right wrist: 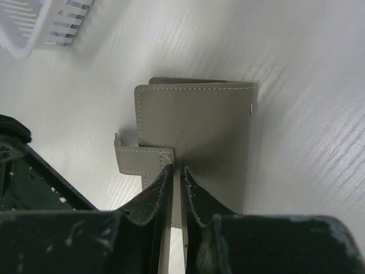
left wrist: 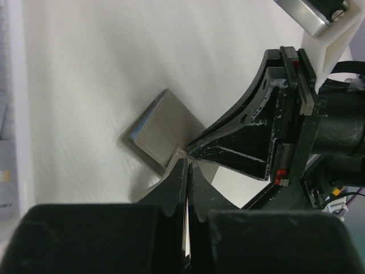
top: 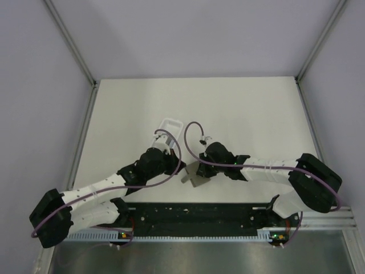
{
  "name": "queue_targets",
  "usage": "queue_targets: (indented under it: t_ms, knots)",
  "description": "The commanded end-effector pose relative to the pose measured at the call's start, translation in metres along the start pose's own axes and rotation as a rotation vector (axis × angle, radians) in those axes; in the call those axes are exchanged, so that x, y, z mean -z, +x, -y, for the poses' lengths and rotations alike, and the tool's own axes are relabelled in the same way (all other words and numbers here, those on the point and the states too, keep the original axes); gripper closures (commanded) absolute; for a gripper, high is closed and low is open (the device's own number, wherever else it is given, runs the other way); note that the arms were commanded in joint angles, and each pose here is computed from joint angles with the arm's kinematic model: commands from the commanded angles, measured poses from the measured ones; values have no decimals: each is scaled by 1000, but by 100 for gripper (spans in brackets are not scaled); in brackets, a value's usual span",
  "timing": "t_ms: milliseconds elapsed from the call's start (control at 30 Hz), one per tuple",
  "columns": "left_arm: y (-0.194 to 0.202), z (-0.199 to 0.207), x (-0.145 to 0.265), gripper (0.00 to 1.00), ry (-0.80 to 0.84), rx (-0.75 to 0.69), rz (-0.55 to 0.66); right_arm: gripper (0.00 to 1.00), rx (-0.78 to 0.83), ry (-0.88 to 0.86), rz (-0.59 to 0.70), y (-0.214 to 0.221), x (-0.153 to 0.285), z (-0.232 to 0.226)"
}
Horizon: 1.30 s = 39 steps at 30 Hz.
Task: Put the credit cards into the card holder
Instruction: Close the card holder at the corner of the board.
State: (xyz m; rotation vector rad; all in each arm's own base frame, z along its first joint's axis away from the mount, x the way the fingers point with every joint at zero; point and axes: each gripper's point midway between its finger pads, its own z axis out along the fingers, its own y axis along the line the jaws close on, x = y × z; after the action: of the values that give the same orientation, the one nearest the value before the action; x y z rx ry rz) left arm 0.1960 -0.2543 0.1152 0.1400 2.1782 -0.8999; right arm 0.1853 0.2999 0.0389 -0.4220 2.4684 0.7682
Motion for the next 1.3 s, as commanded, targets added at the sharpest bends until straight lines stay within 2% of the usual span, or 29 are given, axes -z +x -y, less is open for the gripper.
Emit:
queue_targets:
  t_ms: [0,267,567,700,867,1033,1267]
  knots:
    - [-19,43,-6,100,193,-22,73,90,-16,-85,48,-12,8,-23]
    - [3,34,-27,100,187,-7,19,91,-51,-123,45,-11,7,-29]
    - [43,3,-46,100,126,27,-59,91,-60,-99,123,-26,33,-28]
    - [57,-5,-51,100,113,37,-94,84,-61,-55,156,-32,49,-19]
    - [71,-16,-54,100,91,44,-128,66,-108,-19,171,-33,57,7]
    - [80,-24,-52,100,73,50,-141,57,-132,-93,112,-24,47,21]
    - [90,-33,-48,100,57,61,-151,53,-146,-214,61,-11,34,17]
